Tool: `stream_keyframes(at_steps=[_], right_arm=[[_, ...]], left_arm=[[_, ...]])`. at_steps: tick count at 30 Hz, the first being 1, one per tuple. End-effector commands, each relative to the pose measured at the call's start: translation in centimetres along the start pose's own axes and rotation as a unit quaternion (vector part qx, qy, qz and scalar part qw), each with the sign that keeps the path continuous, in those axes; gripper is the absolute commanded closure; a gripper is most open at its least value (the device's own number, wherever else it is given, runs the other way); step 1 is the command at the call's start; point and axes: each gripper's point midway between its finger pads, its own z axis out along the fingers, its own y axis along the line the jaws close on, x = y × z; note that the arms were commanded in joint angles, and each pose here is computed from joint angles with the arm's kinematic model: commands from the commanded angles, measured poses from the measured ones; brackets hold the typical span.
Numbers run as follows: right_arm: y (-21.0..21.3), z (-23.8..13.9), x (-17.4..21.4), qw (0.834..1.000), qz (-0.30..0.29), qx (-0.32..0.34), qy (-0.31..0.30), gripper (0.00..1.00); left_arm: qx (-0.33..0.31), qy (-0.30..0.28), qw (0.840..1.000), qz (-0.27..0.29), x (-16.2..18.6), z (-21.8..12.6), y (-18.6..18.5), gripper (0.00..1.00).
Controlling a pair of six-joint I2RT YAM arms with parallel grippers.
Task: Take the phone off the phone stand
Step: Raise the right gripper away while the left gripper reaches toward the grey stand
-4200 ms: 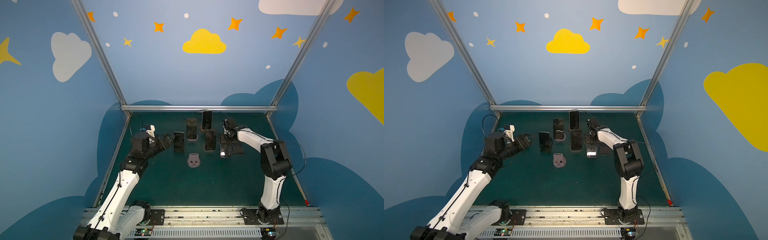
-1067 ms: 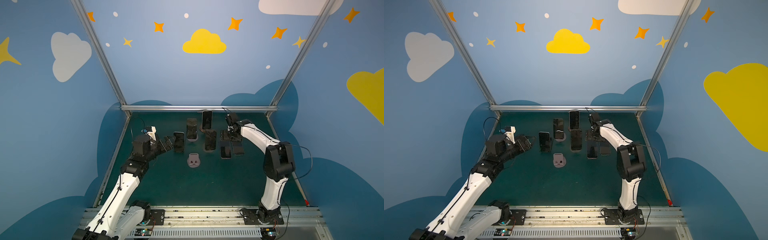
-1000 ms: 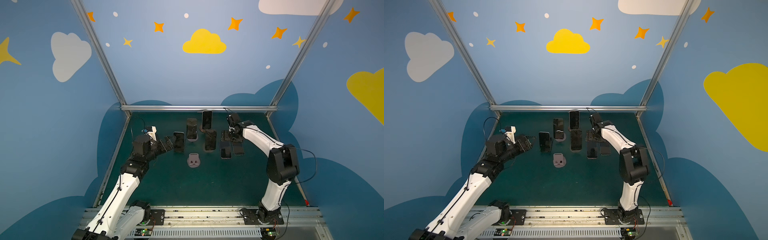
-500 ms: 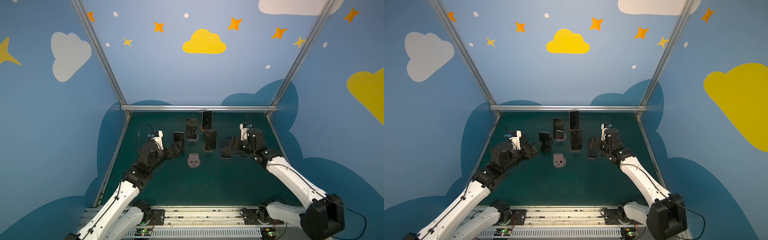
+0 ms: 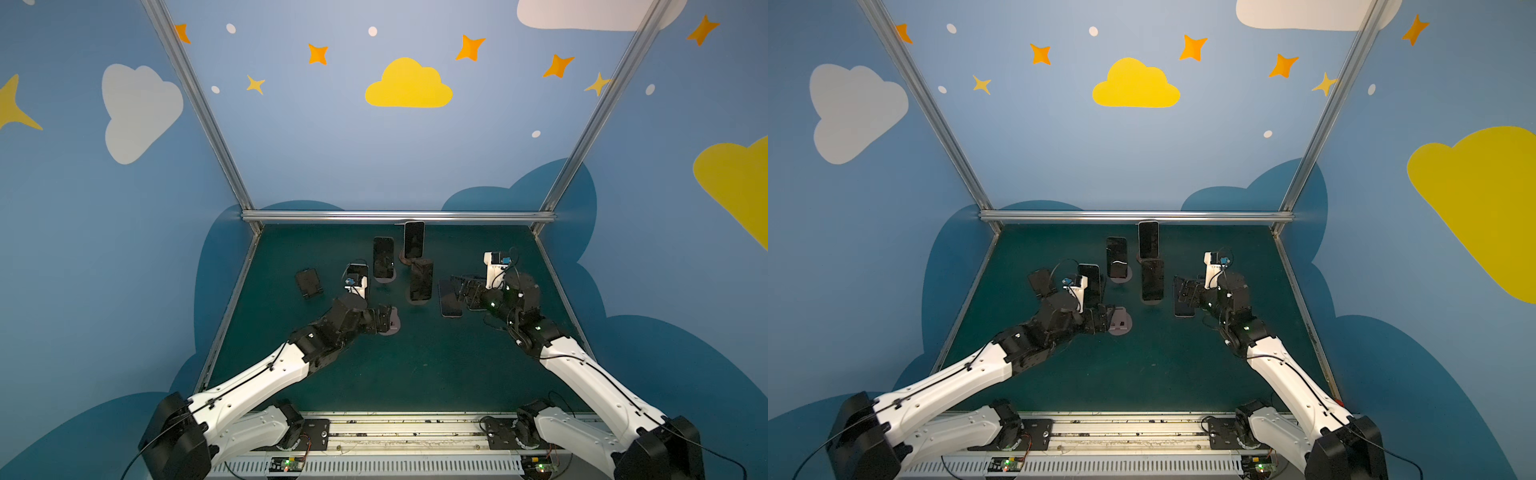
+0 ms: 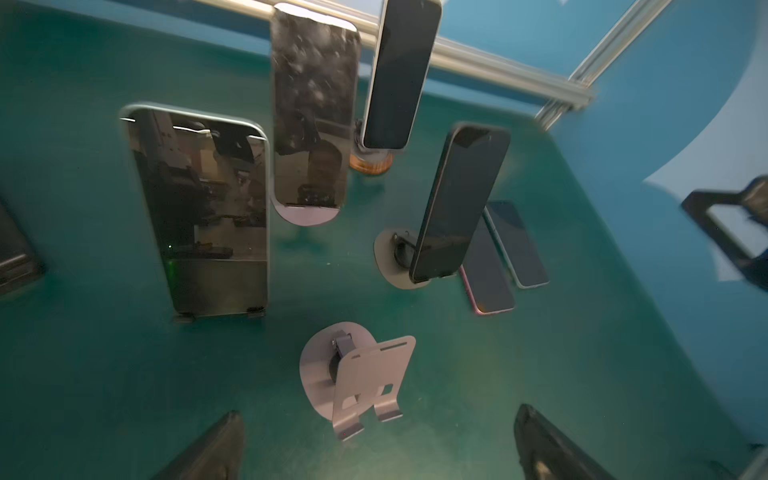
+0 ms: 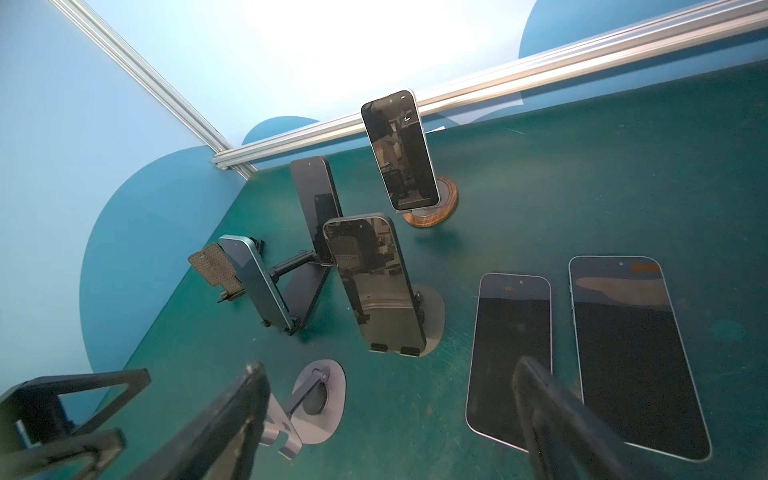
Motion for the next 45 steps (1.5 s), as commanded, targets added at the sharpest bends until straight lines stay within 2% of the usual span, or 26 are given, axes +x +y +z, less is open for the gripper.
stream_keyframes(at_steps=[1,6,16,22,25,30,32,35,38,45], right_arm=[[-0.3,0.4,0.3,1.0,-0.012,0.008,0.004,0.08],[-0.9,0.9,0.8,1.0,-0.008,0.019,0.013,0.08],[-1.5,0.7,0.9,0.999,-0.014,0.037,0.012,0.08],[-1.9,0.3,0.9,0.999,-0.013,0.05,0.014,0.09],[-1.9,0.4,0.8,0.999,-0.01,0.047,0.008,0.09],[-1.3,0.4,0.6,0.999,-0.007,0.035,0.009,0.1],[-1.2,0.3,0.5,0.999,-0.008,0.034,0.01,0.1],[-1.1,0.0,0.4,0.999,-0.009,0.033,0.007,0.1],[-1.3,-0.1,0.4,0.999,-0.01,0.037,0.003,0.1],[-1.5,-0.2,0.4,0.999,-0.01,0.042,0.001,0.1]], left_arm=[[-0.022,-0.014,1.0,0.005,-0.5,0.9,-0.7,0.0],[-0.046,0.031,0.998,-0.013,2.5,3.7,-0.3,0.0],[-0.105,0.097,0.99,-0.007,5.3,7.2,0.4,0.01],[-0.146,0.095,0.985,-0.006,5.5,7.7,1.5,0.17],[-0.152,0.094,0.984,-0.001,5.5,7.8,1.7,0.19],[-0.163,0.103,0.981,0.007,5.5,8.2,1.8,0.3],[-0.167,0.103,0.98,0.006,5.6,8.2,1.9,0.29],[-0.169,0.113,0.979,0.011,5.6,8.5,1.6,0.16],[-0.175,0.112,0.978,0.014,5.7,8.6,1.5,0.1],[-0.205,0.105,0.973,0.025,5.6,9.5,2.3,0.16]])
